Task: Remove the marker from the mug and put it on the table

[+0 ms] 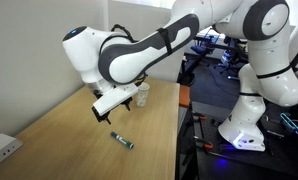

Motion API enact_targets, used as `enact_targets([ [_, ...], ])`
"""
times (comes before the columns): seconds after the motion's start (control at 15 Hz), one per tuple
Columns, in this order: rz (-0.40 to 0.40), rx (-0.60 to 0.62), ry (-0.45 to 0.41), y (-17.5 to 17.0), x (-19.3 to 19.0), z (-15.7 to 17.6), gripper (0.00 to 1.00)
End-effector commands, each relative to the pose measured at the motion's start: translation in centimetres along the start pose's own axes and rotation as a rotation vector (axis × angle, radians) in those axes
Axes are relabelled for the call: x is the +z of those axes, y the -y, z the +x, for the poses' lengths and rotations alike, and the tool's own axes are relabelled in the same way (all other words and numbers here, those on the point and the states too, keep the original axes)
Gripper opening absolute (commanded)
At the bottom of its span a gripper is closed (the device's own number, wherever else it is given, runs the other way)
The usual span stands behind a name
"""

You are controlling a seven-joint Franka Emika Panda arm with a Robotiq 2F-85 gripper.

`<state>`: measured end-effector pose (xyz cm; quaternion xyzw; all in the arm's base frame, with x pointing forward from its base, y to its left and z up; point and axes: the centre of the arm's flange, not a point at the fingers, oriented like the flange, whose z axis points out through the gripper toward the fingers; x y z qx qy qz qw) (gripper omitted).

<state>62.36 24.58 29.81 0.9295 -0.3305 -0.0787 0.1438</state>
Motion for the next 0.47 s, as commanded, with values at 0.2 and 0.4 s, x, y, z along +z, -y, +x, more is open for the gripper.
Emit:
enact_targets([
  [0.2,0.013,0.066,-0.014,-0.1,-1.2,-0.7,1.00],
  [0.4,0.013,0.074,-0.015,-0.2,-1.3,-0.7,1.00],
])
